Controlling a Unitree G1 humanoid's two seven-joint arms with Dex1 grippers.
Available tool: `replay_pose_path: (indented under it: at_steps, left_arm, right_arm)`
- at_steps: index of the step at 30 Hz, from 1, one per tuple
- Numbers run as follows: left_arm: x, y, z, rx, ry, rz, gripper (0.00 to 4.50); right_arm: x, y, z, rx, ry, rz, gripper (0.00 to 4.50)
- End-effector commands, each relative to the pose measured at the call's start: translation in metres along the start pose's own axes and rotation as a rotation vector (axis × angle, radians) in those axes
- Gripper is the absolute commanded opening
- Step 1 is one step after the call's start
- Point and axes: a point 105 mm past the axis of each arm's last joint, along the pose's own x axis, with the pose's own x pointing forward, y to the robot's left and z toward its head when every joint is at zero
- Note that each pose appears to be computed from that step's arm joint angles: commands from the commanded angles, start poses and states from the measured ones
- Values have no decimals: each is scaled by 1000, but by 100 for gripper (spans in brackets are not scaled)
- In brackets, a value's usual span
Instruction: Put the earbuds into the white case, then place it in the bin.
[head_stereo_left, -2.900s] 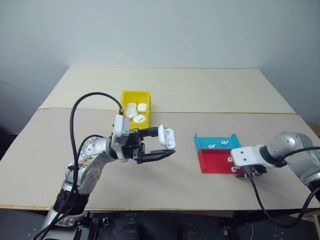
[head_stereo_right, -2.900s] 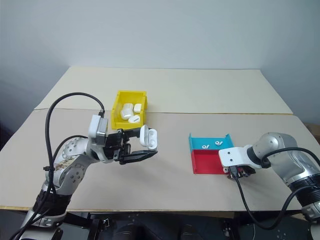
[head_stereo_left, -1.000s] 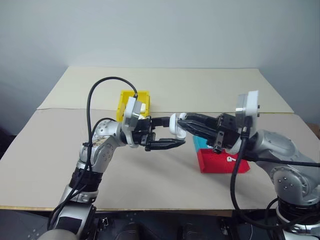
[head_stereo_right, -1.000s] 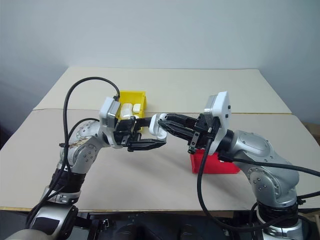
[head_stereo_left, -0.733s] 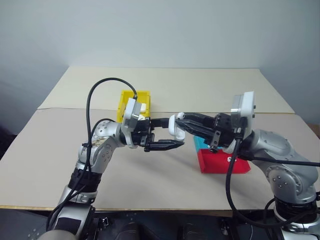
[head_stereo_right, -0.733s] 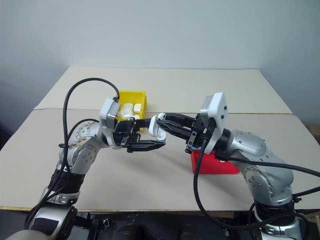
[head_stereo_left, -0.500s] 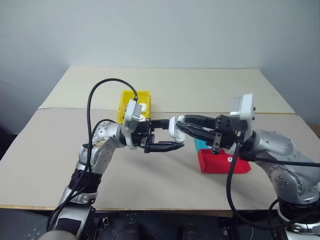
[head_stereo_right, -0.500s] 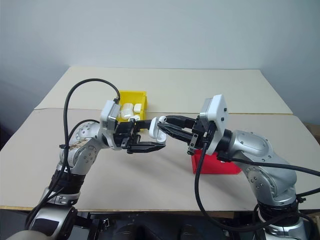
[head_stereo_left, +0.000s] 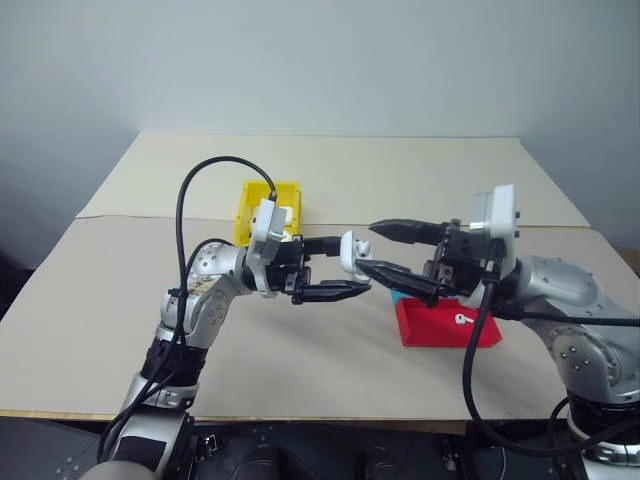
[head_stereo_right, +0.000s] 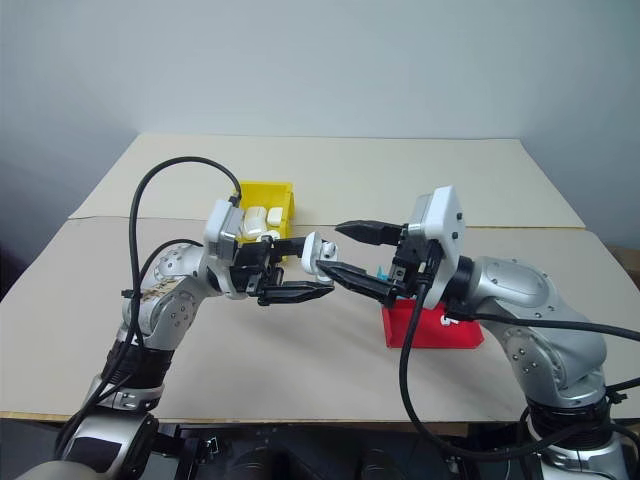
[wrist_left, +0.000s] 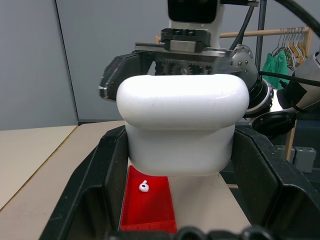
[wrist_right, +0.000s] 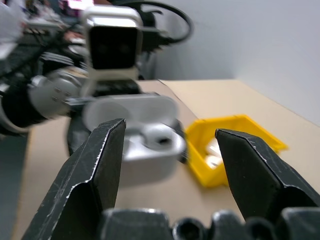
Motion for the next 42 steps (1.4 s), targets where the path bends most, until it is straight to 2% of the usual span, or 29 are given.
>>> replay_pose_path:
  at_steps: [1,4,7,14,18,21,23,31,42]
  left_arm:
    - [-6,-3,16,70,-18,7,278]
    - [-8,-4,15,60,-15,24,278]
    - [-7,-6,16,48,-26,28,278]
    - [-7,-10,16,63,-41,63,278]
    - [-11,-14,14,55,-40,103,278]
    - [-15,-17,13,55,-33,127,278]
    - [-16,-17,14,57,-32,128,278]
    - [-16,-19,18,67,-30,133,278]
    - [-19,-24,18,70,-25,167,278]
  right_arm:
    - [-17,-31,18,-177,101,-69,347]
    - [-23,-53,-4,-365,376,-38,347]
    - [-29,-72,-40,-560,647,98,347]
    - [-36,-119,-92,-817,1003,409,347]
    - [-42,-129,-103,-831,1078,497,347]
    - [-45,-129,-113,-848,1112,573,286]
    - [-42,-130,-119,-855,1116,566,224]
    - [-50,-128,-141,-932,1205,676,224]
    - [-45,-122,-153,-926,1196,705,224]
